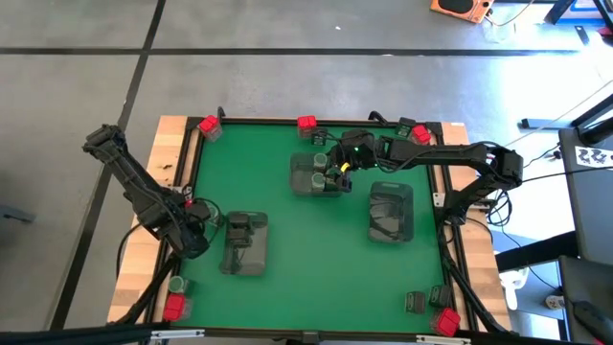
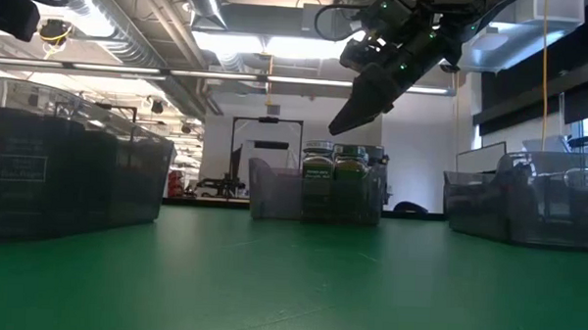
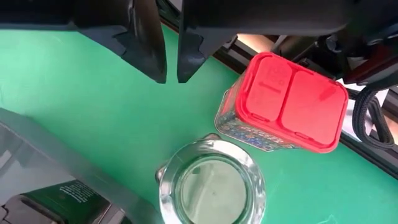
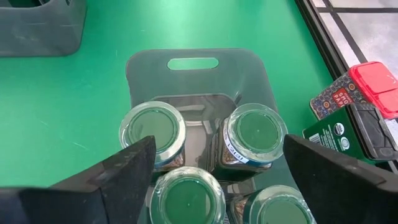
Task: Sort spices by type
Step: Put the green seasoning bottle into the top black bin
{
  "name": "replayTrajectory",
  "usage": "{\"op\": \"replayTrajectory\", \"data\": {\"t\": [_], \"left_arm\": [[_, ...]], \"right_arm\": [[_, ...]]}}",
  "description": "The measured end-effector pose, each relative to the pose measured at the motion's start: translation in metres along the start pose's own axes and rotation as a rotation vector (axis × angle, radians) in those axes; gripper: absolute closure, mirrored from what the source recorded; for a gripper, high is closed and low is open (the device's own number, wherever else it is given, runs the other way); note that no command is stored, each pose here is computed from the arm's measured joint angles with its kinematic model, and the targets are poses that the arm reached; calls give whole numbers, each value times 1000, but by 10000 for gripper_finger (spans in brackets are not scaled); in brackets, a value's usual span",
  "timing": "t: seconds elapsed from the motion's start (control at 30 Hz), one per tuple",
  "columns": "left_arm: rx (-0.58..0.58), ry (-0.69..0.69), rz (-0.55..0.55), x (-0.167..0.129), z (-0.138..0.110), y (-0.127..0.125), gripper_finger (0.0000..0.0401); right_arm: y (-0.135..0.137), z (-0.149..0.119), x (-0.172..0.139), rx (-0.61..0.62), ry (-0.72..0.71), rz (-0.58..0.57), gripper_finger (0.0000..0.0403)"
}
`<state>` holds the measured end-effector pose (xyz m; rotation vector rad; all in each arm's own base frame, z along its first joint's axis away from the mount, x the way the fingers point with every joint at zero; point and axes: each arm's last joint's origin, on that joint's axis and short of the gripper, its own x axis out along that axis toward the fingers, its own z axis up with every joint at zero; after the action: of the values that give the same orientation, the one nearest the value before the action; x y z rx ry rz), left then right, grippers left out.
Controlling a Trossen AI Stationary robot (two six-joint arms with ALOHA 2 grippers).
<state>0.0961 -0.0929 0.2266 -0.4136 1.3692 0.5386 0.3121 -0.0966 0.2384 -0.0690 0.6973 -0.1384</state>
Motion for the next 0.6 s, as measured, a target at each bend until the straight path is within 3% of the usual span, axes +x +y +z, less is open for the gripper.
{"op": "replayTrajectory", "data": {"t": [0.17,0.4,0.6], "left_arm": [[19,0,3,0,0,0,331],[60,3,22,0,1,2,229],[1,-2,15,-4,12,5,177]], "right_arm": [[0,0,0,0,0,0,52],[0,0,0,0,0,0,52],[0,0,0,0,-5,-1,52]]}}
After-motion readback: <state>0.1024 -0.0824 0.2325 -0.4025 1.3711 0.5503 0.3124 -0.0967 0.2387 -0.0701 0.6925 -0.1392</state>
